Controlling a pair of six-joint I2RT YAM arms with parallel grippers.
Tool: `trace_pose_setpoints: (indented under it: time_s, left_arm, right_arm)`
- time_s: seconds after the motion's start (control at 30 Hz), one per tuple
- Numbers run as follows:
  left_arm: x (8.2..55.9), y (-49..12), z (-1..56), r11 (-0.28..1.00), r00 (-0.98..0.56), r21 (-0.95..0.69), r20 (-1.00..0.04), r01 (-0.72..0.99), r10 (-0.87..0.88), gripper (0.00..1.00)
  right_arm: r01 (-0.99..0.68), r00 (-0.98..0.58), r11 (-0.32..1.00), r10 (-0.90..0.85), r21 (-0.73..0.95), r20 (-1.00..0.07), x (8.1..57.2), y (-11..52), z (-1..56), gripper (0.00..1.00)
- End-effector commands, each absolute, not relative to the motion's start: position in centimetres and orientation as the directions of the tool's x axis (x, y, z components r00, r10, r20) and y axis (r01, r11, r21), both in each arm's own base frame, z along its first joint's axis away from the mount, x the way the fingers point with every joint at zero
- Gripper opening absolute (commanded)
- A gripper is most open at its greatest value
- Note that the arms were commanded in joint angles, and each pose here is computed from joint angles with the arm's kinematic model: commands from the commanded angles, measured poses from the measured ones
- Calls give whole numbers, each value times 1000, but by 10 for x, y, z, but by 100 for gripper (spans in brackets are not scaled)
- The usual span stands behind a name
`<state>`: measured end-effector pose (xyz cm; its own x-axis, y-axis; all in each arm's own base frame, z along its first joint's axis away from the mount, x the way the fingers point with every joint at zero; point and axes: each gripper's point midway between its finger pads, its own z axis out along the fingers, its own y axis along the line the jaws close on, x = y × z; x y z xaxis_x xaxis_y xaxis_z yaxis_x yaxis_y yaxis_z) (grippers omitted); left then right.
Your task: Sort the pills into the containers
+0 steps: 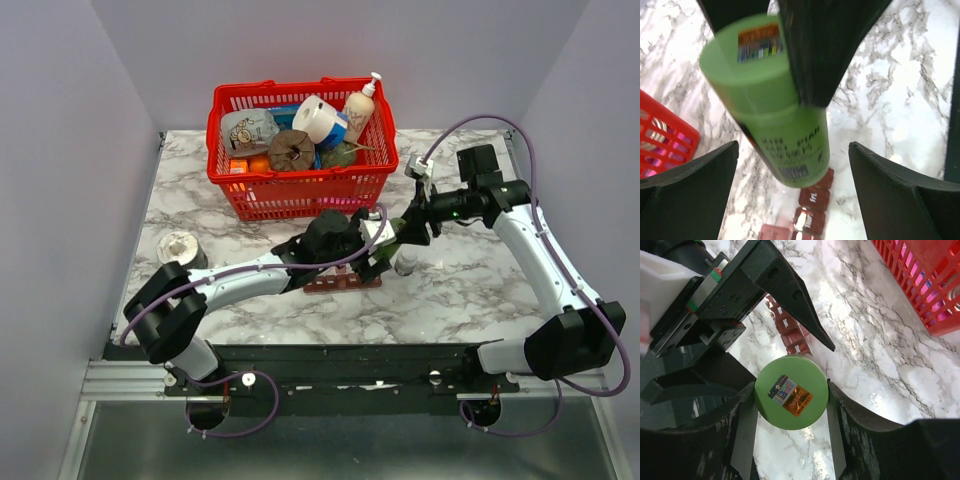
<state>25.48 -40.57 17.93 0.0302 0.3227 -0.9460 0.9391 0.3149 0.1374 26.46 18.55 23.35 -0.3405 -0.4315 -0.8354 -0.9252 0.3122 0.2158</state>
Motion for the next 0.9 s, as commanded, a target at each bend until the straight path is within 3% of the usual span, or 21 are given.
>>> trace_pose_setpoints:
  time_s: [0.0,0.37,0.5,0.87]
  left_arm:
    - [243,-399,213,277,19,67,-984,959,174,99]
    - [232,-395,235,230,-5,12,-997,973,73,94]
    - [231,-398,231,222,-49,-28,-995,975,89,80]
    - [229,-393,216,219,-64,-35,-990,975,124,84]
  right_arm:
    - [-937,-334,217,-337,273,-880,245,202,261,22]
    - [-919,-388,178,-263,351,-883,238,210,262,20]
    - [-922,-381,180,-257,343,-888,237,211,264,20]
    - [-922,-381,173,-237,347,-894,237,212,271,20]
